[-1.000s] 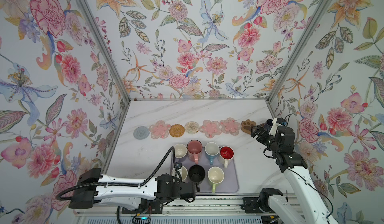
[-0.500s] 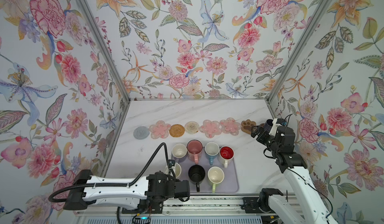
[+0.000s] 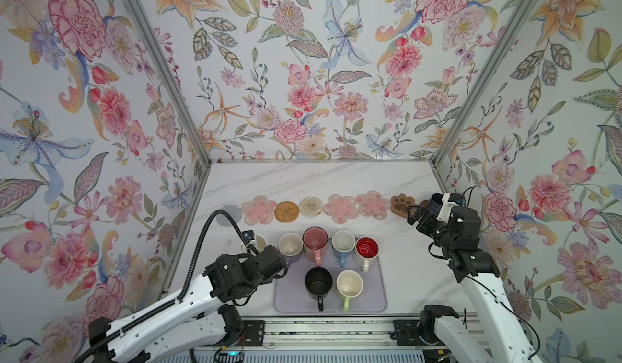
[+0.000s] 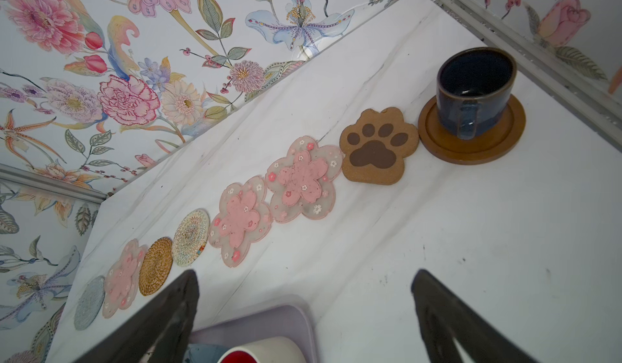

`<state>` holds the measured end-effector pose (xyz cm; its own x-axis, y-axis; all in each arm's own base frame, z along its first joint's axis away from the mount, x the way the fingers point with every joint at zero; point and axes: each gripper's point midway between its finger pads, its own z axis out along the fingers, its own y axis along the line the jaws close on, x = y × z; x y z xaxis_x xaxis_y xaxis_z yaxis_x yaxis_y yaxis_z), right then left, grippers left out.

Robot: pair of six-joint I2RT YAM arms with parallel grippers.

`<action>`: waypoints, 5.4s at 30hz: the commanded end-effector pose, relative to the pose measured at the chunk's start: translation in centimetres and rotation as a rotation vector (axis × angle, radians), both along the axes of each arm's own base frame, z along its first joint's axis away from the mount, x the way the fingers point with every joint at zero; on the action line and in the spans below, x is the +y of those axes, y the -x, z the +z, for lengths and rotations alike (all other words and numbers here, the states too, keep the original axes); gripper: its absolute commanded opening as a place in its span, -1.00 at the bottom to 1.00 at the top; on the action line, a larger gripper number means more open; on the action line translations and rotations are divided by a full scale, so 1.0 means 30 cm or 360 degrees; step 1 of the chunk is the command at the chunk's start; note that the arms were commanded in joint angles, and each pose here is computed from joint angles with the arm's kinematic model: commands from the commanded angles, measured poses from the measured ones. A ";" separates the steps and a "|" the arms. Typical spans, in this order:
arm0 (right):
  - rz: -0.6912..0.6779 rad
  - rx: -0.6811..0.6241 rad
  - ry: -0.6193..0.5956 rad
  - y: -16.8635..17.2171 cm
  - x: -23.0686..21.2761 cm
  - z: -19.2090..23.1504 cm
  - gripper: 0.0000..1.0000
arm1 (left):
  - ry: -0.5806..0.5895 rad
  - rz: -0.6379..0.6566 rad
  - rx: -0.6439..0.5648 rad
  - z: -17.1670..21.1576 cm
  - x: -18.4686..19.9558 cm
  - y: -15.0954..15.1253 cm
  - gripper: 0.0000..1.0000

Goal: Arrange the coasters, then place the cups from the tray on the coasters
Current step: 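Lift the cream mug with the left gripper toward the blue woven coaster, then lower the cream mug onto the blue woven coaster and release, then raise the open left gripper away from the placed cream mug, then move the right gripper over the red-lined white mug on the tray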

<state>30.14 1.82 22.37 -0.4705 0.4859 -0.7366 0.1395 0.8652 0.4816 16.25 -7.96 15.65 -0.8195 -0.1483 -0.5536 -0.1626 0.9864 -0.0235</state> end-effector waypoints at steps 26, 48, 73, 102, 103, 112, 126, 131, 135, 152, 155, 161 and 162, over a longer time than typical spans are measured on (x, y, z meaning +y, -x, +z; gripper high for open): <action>0.0038 -0.0051 -0.0009 0.018 0.011 0.060 0.99 | 0.0026 0.0442 -0.0239 -0.005 0.422 -0.655 -1.00; 0.0046 -0.0037 0.0050 0.010 0.002 0.060 0.98 | 0.0027 0.0416 0.0024 -0.166 0.518 -0.834 -1.00; 0.0043 -0.0030 0.0055 0.020 0.000 0.054 0.98 | 0.0028 0.0425 0.0144 -0.234 0.517 -0.819 -1.00; 0.0038 -0.0029 0.0052 0.028 -0.001 0.062 0.99 | 0.0097 0.0348 -0.0200 0.151 0.470 -0.737 0.98; 0.0031 -0.0021 0.0054 0.030 -0.003 0.060 0.98 | 0.0106 0.0325 -0.0217 0.168 0.459 -0.713 0.98; 0.0014 0.0076 0.0046 0.044 -0.007 0.007 0.98 | 0.0341 0.0082 -0.0477 0.176 0.283 -0.423 0.98; 0.0138 0.0353 0.0024 0.128 0.073 -0.092 0.99 | 0.0532 -0.0028 -0.0623 0.188 0.177 -0.306 0.98; 0.0224 0.0480 0.0035 0.211 0.161 -0.150 0.99 | 0.0475 -0.0032 -0.0606 0.180 0.159 -0.284 0.98; 0.0285 0.0617 0.0114 0.300 0.204 -0.210 0.99 | 0.0418 -0.0042 -0.0606 0.180 0.138 -0.264 0.98; 0.0459 0.0726 0.0250 0.402 0.406 -0.359 0.96 | 0.0391 -0.0079 -0.0650 0.192 0.115 -0.246 0.98; 0.0479 0.0733 0.0254 0.396 0.433 -0.378 0.95 | 0.0394 -0.0076 -0.0663 0.195 0.115 -0.243 0.98; 0.0474 0.0763 0.0286 0.379 0.464 -0.432 0.91 | 0.0385 -0.0067 -0.0669 0.196 0.120 -0.242 0.98; 0.0476 0.0766 0.0295 0.377 0.469 -0.440 0.91 | 0.0386 -0.0067 -0.0671 0.197 0.120 -0.242 0.98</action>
